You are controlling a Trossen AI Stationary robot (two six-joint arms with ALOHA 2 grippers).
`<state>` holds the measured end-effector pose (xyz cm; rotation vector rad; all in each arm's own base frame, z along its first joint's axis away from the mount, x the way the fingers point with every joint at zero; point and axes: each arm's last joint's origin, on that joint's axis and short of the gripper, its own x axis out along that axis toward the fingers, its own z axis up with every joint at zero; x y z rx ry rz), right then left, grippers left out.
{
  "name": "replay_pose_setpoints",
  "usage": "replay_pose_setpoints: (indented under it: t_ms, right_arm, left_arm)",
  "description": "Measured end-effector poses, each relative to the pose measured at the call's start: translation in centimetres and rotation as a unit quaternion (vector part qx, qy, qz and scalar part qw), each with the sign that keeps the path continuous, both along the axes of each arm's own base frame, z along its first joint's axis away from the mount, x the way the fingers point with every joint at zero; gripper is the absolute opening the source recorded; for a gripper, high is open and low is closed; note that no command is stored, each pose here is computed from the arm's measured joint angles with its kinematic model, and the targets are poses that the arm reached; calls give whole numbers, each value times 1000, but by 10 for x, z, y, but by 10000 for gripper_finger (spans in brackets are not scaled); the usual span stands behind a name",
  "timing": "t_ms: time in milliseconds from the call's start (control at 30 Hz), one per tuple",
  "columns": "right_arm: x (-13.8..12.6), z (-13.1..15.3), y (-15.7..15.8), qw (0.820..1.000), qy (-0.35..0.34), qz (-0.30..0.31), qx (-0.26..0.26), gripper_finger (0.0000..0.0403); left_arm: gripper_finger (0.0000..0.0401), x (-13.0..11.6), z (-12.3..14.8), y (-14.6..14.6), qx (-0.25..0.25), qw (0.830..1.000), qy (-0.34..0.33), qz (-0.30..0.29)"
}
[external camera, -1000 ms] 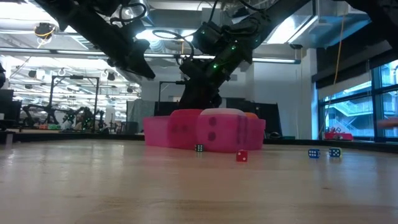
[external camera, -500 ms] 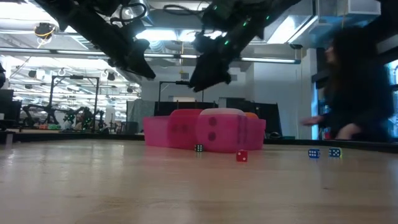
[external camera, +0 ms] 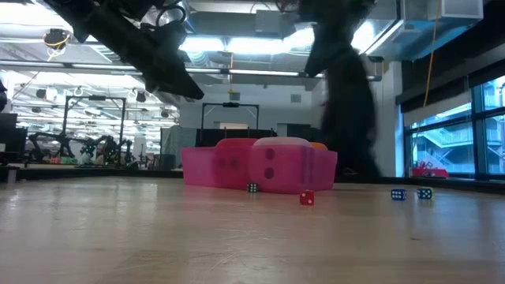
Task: Pick & Place Dice
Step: Put the small green die into the red bin
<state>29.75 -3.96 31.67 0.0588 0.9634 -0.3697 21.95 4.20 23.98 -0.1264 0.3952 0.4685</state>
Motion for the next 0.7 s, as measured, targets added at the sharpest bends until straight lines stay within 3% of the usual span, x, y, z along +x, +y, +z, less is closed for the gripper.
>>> replay_pose_setpoints:
  t_ms: [167, 433, 700]
  right_arm:
    - [-16, -40, 34, 998, 6, 55, 32, 178]
    - [-43, -117, 70, 990, 7, 117, 84, 178]
    - [-54, -141, 76, 988, 11, 129, 84, 178]
  left_arm:
    - [38, 4, -1, -8, -40, 997, -10, -58]
    - [37, 24, -9, -27, -44, 992, -35, -117]
    - [36, 56, -35, -48, -30, 982, -49, -179]
